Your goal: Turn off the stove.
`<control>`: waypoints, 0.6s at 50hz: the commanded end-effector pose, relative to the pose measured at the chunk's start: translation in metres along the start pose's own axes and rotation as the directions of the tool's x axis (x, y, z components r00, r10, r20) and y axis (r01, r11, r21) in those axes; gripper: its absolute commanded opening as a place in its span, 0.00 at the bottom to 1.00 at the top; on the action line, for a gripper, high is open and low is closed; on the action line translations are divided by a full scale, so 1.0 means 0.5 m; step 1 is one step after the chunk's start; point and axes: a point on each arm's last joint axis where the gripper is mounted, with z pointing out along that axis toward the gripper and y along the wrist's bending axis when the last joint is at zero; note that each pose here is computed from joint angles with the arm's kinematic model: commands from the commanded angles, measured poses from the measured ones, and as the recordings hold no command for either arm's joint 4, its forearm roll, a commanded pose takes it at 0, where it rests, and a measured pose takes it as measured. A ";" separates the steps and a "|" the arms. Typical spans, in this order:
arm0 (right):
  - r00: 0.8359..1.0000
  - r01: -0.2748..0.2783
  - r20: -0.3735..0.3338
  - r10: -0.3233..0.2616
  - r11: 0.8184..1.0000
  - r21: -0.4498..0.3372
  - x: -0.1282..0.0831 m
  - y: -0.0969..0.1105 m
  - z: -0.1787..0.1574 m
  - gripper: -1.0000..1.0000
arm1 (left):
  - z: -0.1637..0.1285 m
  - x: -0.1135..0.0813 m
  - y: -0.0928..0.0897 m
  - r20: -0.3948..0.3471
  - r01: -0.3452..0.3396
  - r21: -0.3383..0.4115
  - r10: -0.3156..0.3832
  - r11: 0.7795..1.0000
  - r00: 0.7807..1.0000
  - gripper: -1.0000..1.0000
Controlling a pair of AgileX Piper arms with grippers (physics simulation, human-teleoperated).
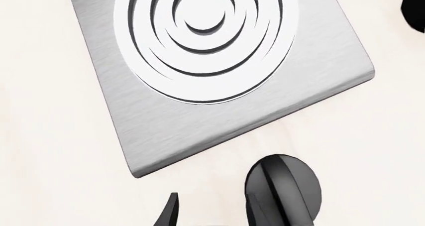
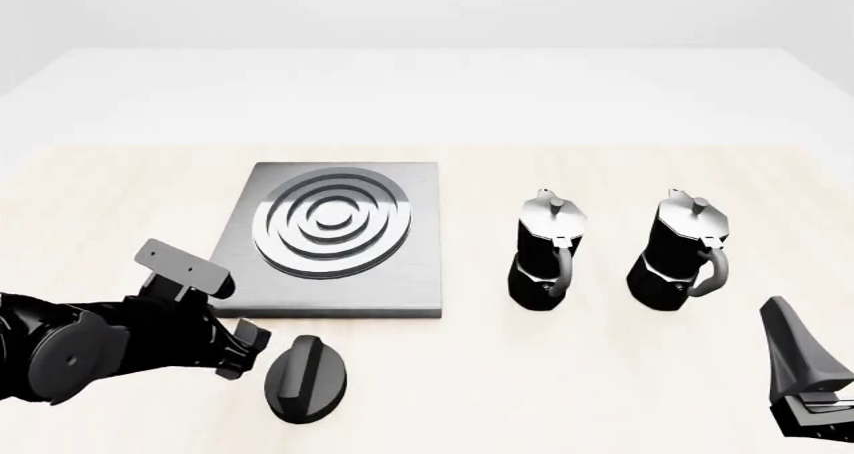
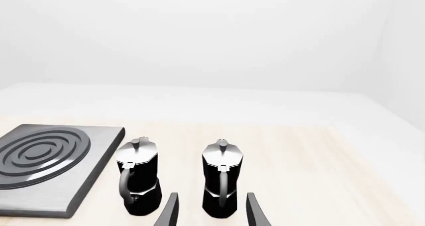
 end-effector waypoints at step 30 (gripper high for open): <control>1.000 0.012 0.005 -0.011 1.000 -0.017 -0.002 0.002 0.002 1.00 | -0.282 -0.051 0.097 0.219 0.092 -0.257 -0.034 0.962 0.975 1.00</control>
